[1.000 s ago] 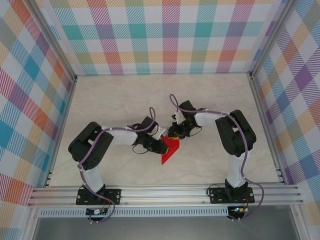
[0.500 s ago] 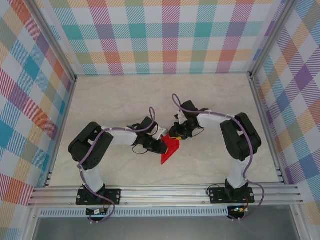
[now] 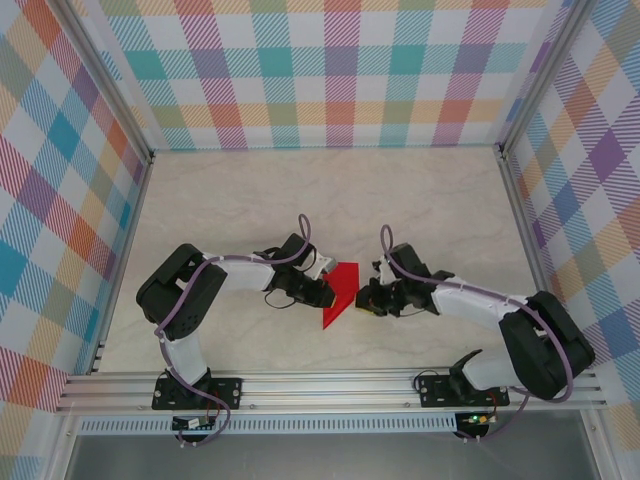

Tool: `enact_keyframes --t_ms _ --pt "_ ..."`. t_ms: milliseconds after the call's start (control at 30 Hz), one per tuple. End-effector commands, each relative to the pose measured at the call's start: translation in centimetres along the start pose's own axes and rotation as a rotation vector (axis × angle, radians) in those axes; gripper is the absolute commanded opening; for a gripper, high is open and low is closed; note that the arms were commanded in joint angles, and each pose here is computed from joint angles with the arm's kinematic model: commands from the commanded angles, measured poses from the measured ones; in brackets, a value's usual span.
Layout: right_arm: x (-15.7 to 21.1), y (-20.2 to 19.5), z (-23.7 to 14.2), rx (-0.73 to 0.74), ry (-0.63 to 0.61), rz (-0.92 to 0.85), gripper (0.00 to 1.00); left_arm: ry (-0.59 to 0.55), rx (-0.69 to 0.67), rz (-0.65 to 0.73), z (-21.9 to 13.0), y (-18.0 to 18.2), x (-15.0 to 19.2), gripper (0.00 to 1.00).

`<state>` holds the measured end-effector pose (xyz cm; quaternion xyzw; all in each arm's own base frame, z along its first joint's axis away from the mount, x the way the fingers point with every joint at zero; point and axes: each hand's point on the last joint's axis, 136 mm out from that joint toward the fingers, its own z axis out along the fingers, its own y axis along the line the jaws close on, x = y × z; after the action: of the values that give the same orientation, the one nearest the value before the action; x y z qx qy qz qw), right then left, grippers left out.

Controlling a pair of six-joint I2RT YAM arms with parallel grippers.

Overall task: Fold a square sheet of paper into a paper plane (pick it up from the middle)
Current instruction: Third fold the triangle at the center of the table.

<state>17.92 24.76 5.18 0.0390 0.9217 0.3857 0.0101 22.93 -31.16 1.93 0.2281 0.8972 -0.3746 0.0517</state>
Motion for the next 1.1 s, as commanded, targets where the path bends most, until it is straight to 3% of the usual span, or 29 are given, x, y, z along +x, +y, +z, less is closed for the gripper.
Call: enact_keyframes --t_ms 0,600,1067 --pt "0.1 2.9 0.5 -0.085 -0.058 0.006 0.12 0.054 -0.045 -0.030 0.7 2.1 2.0 0.13" --pt "1.2 5.6 6.2 -0.079 -0.051 -0.009 0.05 0.060 -0.041 -0.037 0.7 2.1 2.5 0.13" --pt "1.7 2.7 7.8 0.000 -0.043 0.026 0.05 0.076 -0.040 -0.037 0.9 2.4 3.0 0.13"
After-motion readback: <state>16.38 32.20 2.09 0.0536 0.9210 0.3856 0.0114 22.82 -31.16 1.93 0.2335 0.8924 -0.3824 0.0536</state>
